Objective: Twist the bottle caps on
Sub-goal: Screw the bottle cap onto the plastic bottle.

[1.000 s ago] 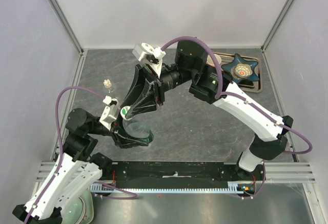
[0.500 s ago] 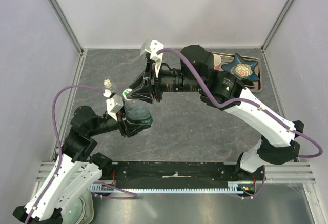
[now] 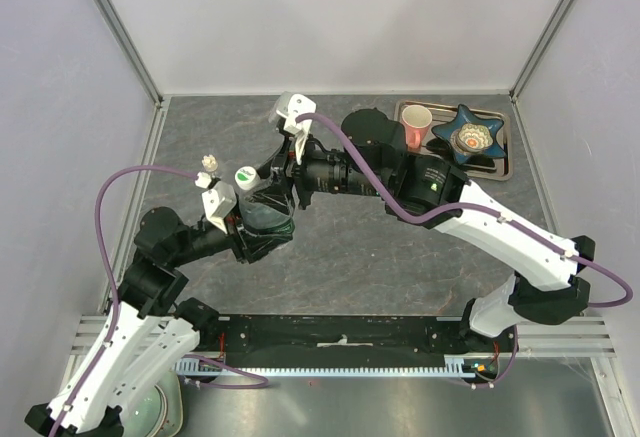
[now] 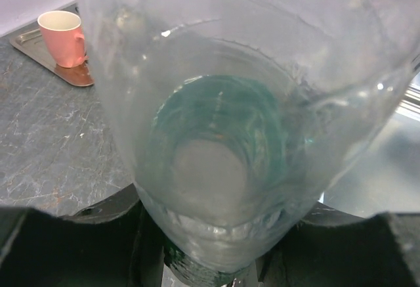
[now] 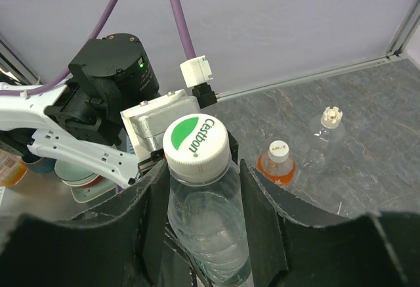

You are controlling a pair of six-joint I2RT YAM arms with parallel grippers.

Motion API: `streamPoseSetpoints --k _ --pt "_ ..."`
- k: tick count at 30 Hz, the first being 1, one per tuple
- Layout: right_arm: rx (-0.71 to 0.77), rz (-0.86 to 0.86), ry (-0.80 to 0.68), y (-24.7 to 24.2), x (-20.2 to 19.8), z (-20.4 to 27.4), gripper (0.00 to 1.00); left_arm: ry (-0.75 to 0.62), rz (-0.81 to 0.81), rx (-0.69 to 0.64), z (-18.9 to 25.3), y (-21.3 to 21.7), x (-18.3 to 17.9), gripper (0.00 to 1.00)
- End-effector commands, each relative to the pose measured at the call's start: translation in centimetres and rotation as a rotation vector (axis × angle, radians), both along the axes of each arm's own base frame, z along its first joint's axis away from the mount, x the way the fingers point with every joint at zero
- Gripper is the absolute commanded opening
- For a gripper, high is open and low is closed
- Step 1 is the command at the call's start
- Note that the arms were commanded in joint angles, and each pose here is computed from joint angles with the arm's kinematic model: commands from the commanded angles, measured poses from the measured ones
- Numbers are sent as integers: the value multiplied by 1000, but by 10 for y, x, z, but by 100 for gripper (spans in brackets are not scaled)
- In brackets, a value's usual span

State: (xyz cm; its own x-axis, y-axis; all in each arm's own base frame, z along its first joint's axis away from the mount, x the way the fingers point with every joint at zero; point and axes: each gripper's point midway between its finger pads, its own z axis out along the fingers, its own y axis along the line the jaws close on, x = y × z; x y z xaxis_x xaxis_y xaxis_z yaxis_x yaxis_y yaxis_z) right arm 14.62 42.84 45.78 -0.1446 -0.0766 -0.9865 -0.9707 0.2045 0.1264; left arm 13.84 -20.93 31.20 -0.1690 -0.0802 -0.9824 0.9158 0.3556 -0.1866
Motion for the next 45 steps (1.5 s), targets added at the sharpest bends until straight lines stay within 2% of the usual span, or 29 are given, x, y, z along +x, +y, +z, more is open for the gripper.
streamPoseSetpoints --k 1,8,14,17,20,24,33,37,40,41,43,45 --pt "99 21 -18 4 -5 22 52 -91 -36 -30 22 0 -8 11" --pt "120 72 5 17 -10 10 48 -82 -58 -26 19 -1 -12 18" --pt "169 126 -20 15 -23 15 47 -80 -36 -18 18 0 -8 18" --pt "180 140 -38 11 -28 19 54 -78 -33 -15 18 1 -8 18" --pt "190 114 -65 4 -25 24 55 -78 -33 -12 16 1 -7 18" --pt "215 116 -88 1 -26 32 59 -73 -53 -8 15 -1 -9 14" --pt "218 208 -90 16 -36 34 58 -78 -99 -10 16 -2 -19 5" --pt "224 207 -92 21 -34 38 52 -74 -124 -11 15 -3 -23 4" --pt "217 213 -81 26 -33 34 42 -81 -142 -12 15 -3 -27 4" --pt "220 213 -83 27 -33 35 34 -85 -145 -13 16 -2 -29 4" --pt "213 208 -81 29 -31 32 25 -88 -156 -14 17 -3 -31 5" --pt "207 179 -85 28 -26 31 14 -98 -142 -15 19 0 -32 25"
